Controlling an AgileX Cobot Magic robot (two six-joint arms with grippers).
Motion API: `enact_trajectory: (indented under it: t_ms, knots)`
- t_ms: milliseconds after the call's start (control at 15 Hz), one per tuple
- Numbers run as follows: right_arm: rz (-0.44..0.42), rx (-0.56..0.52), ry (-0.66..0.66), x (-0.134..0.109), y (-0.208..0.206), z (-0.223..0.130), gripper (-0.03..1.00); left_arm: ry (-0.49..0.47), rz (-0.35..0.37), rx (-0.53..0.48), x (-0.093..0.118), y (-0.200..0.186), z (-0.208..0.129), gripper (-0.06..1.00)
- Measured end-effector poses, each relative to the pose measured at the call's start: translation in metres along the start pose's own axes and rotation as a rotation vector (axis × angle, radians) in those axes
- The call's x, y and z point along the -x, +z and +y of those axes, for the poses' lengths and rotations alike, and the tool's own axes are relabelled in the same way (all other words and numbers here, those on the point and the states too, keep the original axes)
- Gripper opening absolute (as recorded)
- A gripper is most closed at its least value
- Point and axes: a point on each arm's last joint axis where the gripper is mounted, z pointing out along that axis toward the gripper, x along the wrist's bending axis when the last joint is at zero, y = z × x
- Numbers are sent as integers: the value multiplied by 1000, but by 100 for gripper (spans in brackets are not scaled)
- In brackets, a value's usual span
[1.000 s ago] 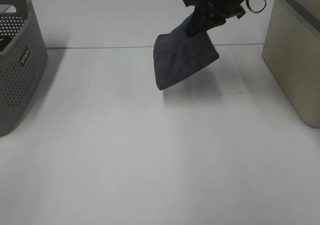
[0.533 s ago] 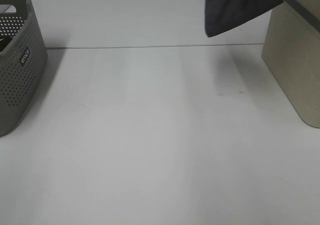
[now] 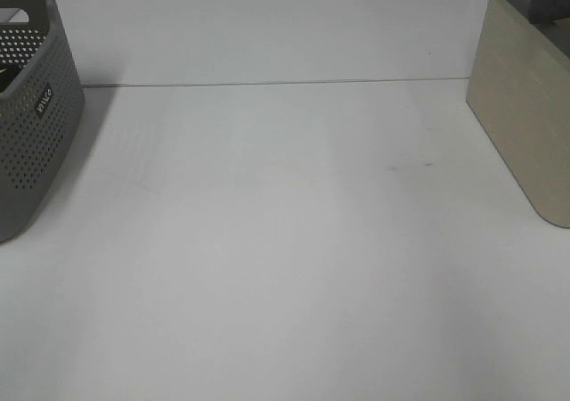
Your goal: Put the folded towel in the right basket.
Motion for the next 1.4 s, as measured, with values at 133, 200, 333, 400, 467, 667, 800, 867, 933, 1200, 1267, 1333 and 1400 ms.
enact_trajectory:
  t_ms: [133, 200, 333, 400, 467, 667, 800, 867, 933, 1200, 1267, 1333, 1400]
  knots:
    - [-26, -6, 40, 14, 11, 0, 6, 0, 0, 0, 0, 0, 0, 99]
    - [-39, -16, 39, 18, 22, -1, 6, 0, 0, 0, 0, 0, 0, 99]
    - [-57, -32, 63, 26, 45, -3, 6, 0, 0, 0, 0, 0, 0, 99]
    - [-78, -44, 74, 32, 59, -5, 6, 0, 0, 0, 0, 0, 0, 99]
    - [-92, -67, 83, 37, 74, -8, 7, 0, 0, 0, 0, 0, 0, 99]
    - [-97, -154, 103, 48, 113, -22, 15, 0, 0, 0, 0, 0, 0, 99]
    - [-99, -211, 113, 53, 133, -32, 32, 0, 0, 0, 0, 0, 0, 99]
    - [-110, -225, 123, 55, 138, -35, 43, 0, 0, 0, 0, 0, 0, 99]
    - [-121, -233, 127, 57, 140, -37, 55, 0, 0, 0, 0, 0, 0, 99]
    - [-121, -262, 144, 56, 137, -38, 81, 0, 0, 0, 0, 0, 0, 99]
    - [-101, -248, 156, 52, 131, -36, 83, 0, 0, 0, 0, 0, 0, 99]
    - [-77, -226, 166, 47, 121, -31, 83, 0, 0, 0, 0, 0, 0, 99]
    - [-48, -197, 164, 41, 107, -25, 84, 0, 0, 0, 0, 0, 0, 99]
